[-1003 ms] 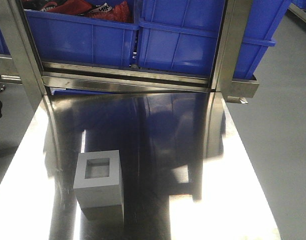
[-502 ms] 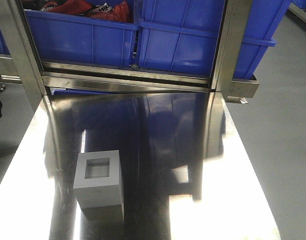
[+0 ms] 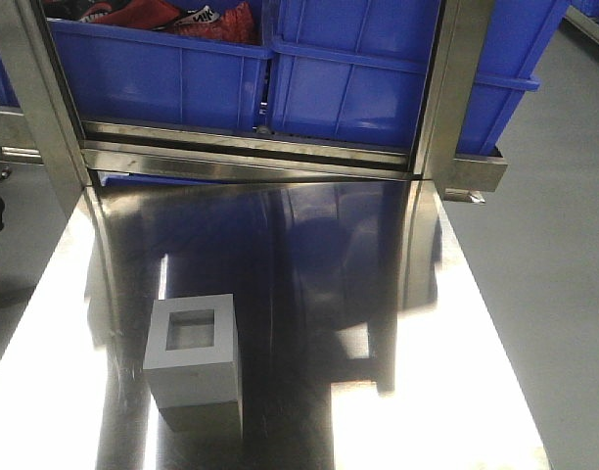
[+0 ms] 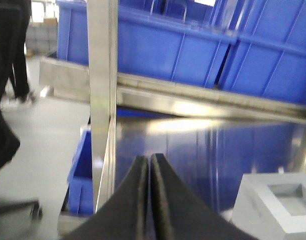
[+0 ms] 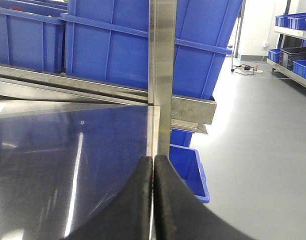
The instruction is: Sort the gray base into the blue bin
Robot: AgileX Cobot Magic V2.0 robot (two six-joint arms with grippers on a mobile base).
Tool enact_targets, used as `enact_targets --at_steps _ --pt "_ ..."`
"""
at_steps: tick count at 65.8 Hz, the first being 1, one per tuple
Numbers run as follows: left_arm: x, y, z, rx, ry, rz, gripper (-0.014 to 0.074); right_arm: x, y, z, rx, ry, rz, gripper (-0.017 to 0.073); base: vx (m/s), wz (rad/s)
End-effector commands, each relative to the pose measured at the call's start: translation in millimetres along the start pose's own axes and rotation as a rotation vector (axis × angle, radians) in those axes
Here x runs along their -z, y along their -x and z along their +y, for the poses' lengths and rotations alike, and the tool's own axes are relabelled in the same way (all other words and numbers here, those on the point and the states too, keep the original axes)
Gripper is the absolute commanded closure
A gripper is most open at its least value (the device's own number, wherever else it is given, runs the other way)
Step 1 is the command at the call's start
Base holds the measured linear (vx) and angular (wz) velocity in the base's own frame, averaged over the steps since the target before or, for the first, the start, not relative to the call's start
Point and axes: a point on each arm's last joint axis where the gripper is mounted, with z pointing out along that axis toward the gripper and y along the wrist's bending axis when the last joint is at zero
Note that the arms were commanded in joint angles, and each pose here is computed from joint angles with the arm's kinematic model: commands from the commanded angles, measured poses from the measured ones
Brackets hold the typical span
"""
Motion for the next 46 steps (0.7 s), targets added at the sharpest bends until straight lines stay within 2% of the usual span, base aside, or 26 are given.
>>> enact_targets --at_steps 1,16,25,36,46 --pt "-10.6 27.7 -4.5 0.017 -0.003 0.024 0.0599 0.4 3.0 -0.3 0.017 -0.007 -0.075 0.0568 0.00 0.00" --pt "-36.0 45.0 -6.8 0.012 0.043 0.314 0.0599 0.4 3.0 -0.3 0.017 -0.007 -0.075 0.0568 0.00 0.00" --pt "-47.4 48.1 -7.2 0.010 0.063 0.442 0.0599 0.4 3.0 -0.3 0.017 -0.007 -0.075 0.0568 0.00 0.00" --pt "-54.8 43.5 -6.6 0.010 0.072 0.497 0.0599 0.4 3.0 -0.3 0.017 -0.007 -0.075 0.0568 0.00 0.00" --pt "-55.5 44.6 -6.8 0.010 0.070 0.483 0.0599 0.4 3.0 -0.3 0.017 -0.007 -0.075 0.0568 0.00 0.00"
